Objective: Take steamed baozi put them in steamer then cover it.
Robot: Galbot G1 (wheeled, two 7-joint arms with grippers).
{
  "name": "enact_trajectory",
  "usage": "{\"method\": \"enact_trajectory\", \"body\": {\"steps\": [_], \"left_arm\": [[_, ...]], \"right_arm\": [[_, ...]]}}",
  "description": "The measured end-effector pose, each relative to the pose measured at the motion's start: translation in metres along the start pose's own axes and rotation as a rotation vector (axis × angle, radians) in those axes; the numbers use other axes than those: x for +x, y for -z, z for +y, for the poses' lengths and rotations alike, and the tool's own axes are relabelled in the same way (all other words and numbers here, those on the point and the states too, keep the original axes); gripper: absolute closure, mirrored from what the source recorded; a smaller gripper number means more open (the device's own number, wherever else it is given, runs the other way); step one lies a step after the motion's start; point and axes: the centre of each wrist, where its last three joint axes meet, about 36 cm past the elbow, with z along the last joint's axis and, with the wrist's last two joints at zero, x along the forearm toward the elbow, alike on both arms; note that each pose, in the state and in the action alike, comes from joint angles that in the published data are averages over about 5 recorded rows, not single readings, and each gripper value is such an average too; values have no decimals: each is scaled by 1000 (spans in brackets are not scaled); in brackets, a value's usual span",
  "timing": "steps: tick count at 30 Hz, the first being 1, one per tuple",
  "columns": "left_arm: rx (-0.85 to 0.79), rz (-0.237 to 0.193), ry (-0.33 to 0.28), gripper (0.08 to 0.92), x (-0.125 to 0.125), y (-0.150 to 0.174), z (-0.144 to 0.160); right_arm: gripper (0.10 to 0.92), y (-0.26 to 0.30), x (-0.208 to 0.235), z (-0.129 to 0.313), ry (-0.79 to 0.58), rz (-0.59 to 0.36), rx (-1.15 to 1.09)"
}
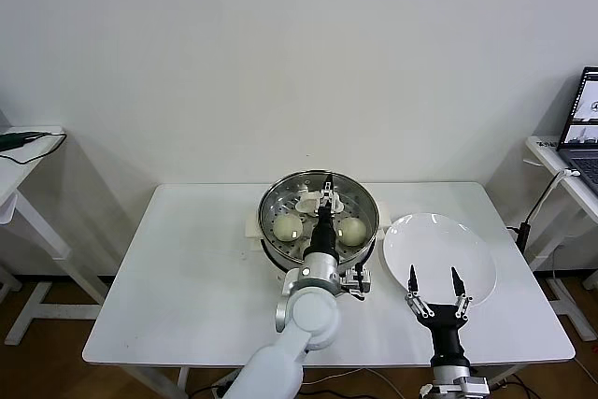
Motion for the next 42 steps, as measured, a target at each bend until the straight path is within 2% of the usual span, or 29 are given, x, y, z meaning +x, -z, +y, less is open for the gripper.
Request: {"method": "enact_trajectory", "body": {"steps": [6, 12, 19, 24, 34, 42], "left_arm": [[53, -10, -1, 188, 14, 2, 11], [69, -3, -8, 177, 28, -11, 15], [43, 16, -4, 177, 46, -48, 12], [79, 22, 20, 177, 63, -82, 22], [361, 27, 101, 177, 104, -157, 59], [657, 68, 147, 177, 127, -215, 69]], "right_arm": [[200, 0, 0, 0, 2, -2, 1], [200, 1, -1, -1, 4, -7, 2], [200, 3, -3, 0, 8, -13, 0], [200, 6, -4, -1, 10, -19, 0], [200, 16, -11, -2, 23, -24, 1], [200, 35, -24, -1, 49, -12, 1]]}}
